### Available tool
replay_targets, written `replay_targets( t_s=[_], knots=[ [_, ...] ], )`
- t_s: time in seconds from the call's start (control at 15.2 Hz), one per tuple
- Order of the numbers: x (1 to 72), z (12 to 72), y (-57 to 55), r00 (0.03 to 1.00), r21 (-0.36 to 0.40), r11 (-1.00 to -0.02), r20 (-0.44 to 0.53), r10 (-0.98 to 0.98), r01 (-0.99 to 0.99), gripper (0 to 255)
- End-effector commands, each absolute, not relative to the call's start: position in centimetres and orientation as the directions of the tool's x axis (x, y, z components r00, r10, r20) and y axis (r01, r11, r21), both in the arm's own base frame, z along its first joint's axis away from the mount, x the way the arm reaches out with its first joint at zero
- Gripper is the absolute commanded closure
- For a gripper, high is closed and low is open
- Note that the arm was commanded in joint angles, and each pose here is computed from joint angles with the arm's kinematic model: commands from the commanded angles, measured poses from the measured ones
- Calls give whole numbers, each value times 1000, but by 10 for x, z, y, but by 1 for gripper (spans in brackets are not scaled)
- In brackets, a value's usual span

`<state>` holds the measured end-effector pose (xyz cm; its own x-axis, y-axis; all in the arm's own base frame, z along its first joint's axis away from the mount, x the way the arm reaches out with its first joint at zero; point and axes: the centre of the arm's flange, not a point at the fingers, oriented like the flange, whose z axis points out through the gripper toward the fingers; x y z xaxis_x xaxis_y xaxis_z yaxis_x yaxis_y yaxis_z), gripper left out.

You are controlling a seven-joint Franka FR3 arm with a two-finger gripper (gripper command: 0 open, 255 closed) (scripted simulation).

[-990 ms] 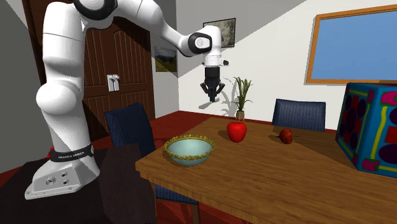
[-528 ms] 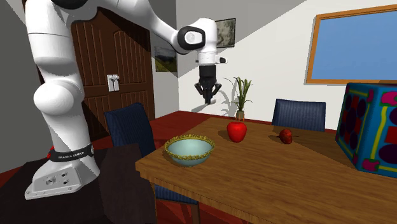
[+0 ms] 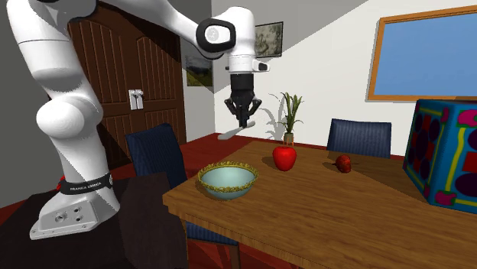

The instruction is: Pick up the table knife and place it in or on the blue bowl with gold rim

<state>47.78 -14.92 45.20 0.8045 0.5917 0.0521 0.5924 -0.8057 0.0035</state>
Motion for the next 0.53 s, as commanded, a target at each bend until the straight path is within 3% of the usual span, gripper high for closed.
replay_targets(
  t_s=[0.0,0.46],
  knots=[
    [460,454,-171,804,3,-805,52,593,593,255],
    [401,455,-234,804,3,-805,52,593,593,255]
  ],
)
